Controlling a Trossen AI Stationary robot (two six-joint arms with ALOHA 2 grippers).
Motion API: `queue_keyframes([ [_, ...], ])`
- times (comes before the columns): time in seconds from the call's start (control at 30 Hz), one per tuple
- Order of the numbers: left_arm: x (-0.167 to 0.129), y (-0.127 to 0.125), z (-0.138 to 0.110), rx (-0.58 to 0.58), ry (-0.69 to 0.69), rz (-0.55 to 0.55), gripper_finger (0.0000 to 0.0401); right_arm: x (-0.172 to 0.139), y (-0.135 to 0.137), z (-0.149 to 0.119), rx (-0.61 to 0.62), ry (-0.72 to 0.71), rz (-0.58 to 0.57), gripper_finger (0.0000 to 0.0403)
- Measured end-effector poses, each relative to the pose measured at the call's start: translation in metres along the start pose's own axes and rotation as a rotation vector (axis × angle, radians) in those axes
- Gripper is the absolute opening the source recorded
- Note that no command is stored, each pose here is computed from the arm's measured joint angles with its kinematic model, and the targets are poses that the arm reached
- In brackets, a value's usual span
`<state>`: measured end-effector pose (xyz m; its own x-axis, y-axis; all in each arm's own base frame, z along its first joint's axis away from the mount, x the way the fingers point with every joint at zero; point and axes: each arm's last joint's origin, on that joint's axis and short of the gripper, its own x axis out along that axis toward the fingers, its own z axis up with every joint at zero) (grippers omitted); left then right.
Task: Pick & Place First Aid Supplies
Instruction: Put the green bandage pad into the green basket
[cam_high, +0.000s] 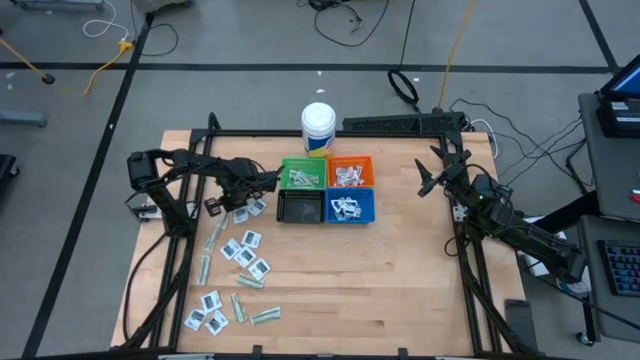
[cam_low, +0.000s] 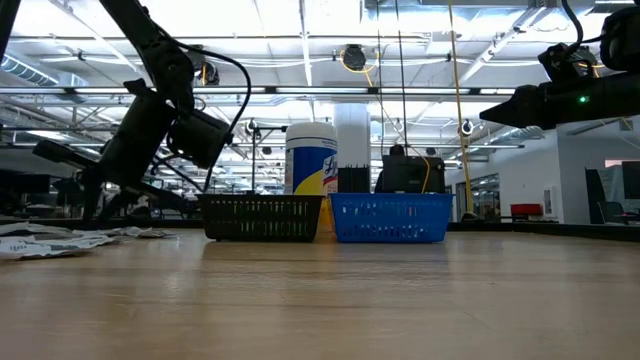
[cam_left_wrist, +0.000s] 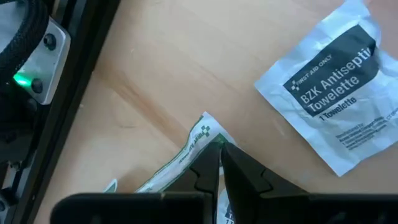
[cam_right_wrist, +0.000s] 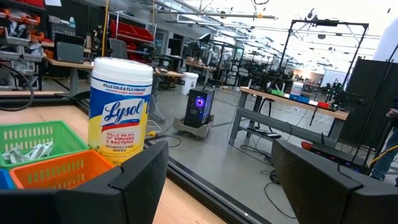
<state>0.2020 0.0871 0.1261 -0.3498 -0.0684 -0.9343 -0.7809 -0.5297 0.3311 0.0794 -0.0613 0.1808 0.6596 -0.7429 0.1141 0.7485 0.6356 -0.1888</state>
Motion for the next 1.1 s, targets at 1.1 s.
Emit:
queue_keyframes([
  [1.1, -0.0063, -0.0011, 0.0067, 0.224, 0.066, 0.027, 0.015, 0.0, 0.0, 0.0, 0.0, 0.0, 0.0, 0.0279],
])
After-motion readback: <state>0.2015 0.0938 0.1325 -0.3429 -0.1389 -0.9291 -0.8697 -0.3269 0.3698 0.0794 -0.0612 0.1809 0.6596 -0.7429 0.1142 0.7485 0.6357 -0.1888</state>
